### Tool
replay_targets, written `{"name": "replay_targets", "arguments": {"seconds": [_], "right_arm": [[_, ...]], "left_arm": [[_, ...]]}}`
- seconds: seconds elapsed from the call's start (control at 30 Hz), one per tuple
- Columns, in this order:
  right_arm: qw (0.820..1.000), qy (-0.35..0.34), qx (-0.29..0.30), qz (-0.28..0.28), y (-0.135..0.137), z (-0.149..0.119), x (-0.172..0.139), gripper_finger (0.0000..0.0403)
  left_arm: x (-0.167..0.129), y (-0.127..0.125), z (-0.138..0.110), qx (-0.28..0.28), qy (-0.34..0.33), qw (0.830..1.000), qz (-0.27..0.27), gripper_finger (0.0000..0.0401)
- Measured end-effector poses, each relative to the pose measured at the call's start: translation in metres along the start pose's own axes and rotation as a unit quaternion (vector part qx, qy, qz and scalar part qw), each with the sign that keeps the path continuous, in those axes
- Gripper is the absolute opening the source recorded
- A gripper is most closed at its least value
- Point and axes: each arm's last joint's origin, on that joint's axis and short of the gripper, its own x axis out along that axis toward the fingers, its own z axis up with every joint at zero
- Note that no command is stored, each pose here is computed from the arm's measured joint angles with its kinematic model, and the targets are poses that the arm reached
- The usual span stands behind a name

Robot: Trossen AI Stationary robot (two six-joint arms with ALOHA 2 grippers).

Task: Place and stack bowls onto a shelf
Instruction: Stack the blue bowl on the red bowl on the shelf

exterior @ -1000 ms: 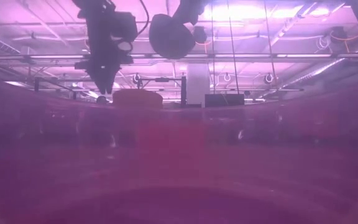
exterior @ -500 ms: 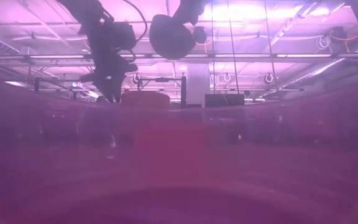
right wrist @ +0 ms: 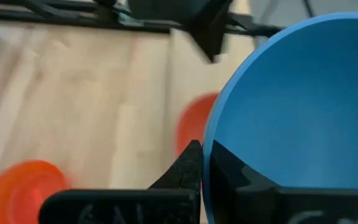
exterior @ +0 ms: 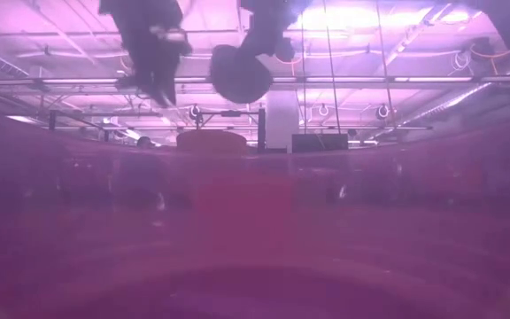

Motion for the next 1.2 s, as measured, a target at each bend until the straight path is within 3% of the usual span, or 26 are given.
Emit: {"name": "replay_targets", "arguments": {"seconds": [0.27, 0.57, 0.8, 1.2], "right_arm": [[0.999, 0.002, 0.005, 0.051, -0.004, -0.009, 0.051, 0.0000], [0.994, 0.055, 0.033, 0.084, -0.008, -0.033, 0.095, 0.0000], [0.995, 0.097, 0.026, 0.007, -0.013, -0.040, 0.104, 0.0019], [0.996, 0.084, -0.017, 0.004, -0.009, -0.036, 0.104, 0.0102]], "left_arm": [[-0.053, 0.005, -0.001, -0.014, -0.065, 0.997, 0.038, 0.0115], [-0.059, 0.008, -0.006, -0.026, -0.056, 0.997, 0.048, 0.0115], [-0.059, 0.006, -0.007, -0.024, -0.052, 0.998, 0.040, 0.0115], [-0.059, 0.006, -0.007, -0.019, -0.049, 0.998, 0.038, 0.0115]]}}
